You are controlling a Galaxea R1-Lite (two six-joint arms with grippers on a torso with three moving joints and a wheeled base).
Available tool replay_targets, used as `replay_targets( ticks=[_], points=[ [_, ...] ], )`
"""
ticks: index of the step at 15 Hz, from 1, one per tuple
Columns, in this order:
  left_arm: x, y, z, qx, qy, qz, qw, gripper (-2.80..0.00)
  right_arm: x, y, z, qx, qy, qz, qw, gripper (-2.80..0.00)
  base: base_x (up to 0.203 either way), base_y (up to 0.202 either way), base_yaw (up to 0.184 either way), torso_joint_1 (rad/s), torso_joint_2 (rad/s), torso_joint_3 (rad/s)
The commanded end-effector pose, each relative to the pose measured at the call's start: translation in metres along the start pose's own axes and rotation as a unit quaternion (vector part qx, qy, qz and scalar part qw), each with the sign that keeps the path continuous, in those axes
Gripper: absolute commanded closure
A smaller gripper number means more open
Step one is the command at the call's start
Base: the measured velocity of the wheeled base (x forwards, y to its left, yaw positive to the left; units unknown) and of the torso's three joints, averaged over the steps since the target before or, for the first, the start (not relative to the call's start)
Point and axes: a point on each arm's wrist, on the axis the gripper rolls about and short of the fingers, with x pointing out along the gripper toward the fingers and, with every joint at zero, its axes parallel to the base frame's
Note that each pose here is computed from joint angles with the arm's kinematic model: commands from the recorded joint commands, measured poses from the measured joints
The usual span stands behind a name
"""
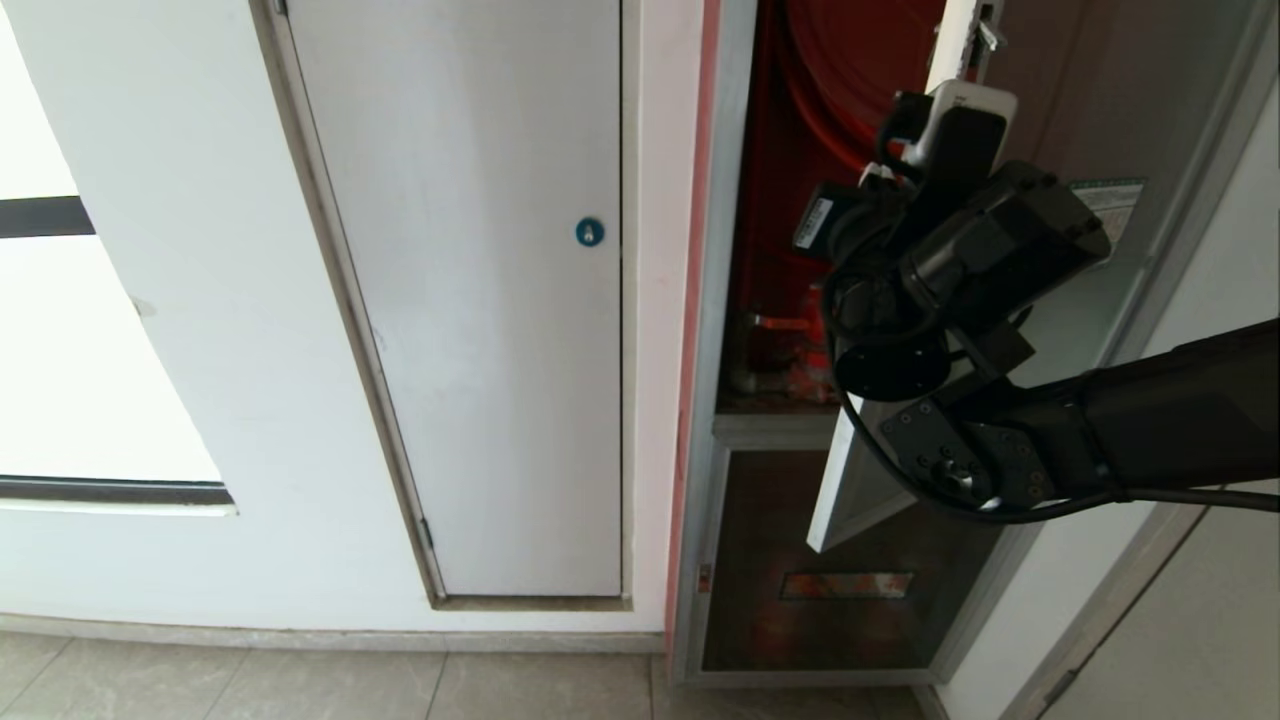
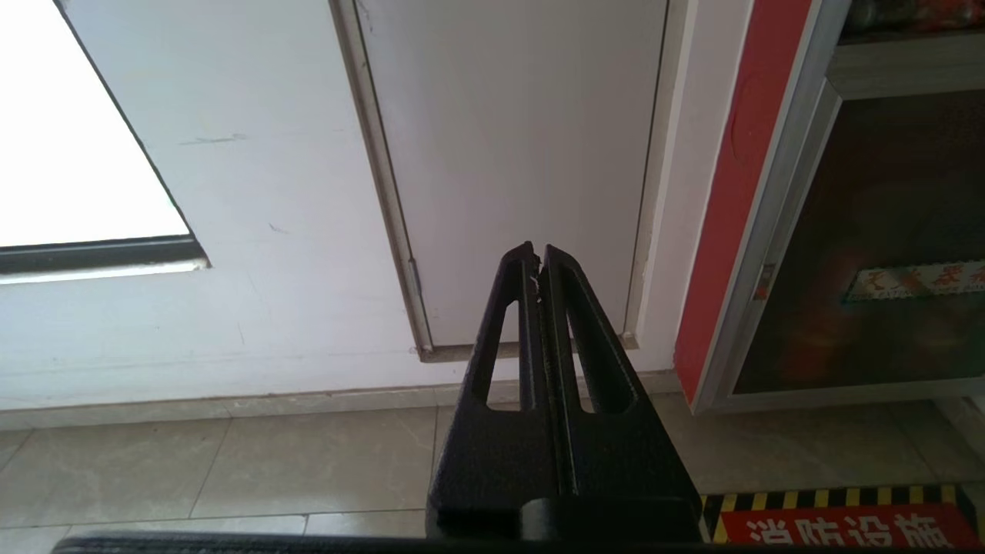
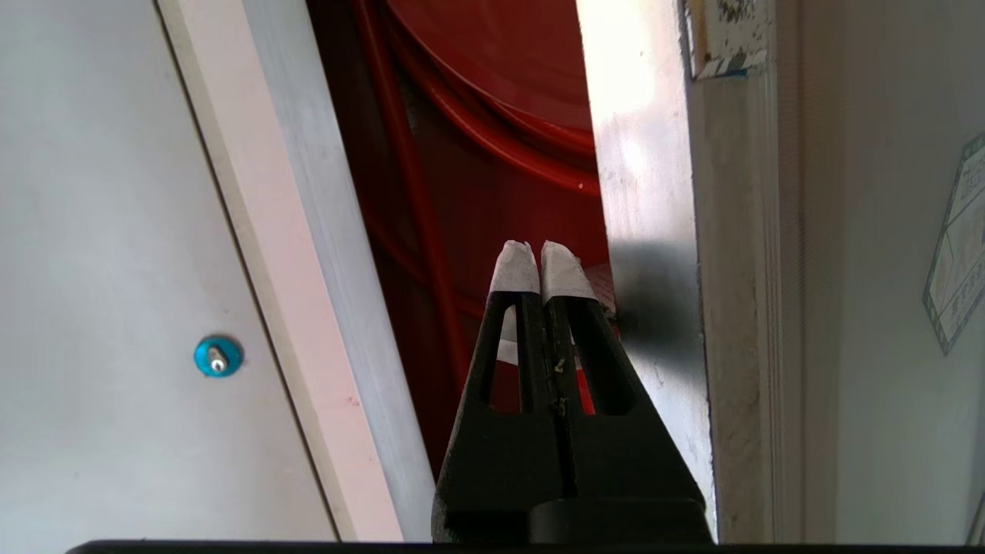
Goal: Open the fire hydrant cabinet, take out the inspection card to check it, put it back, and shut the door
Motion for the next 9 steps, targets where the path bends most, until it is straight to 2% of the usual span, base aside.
replay_targets(
  ticks=[1, 9],
  points=[
    [0.001, 0.000, -0.003, 0.000, 0.006, 0.000, 1.0000, 0.00, 0.002, -0.005, 0.006, 0.005, -0.007, -0.009, 1.000, 0.00, 0.000, 0.000, 0.000, 0.000, 0.00, 0.000],
    [0.001, 0.000, -0.003, 0.000, 0.006, 0.000, 1.0000, 0.00, -0.003, -0.017, 0.012, -0.003, -0.002, -0.013, 1.000, 0.00, 0.000, 0.000, 0.000, 0.000, 0.00, 0.000]
  ],
)
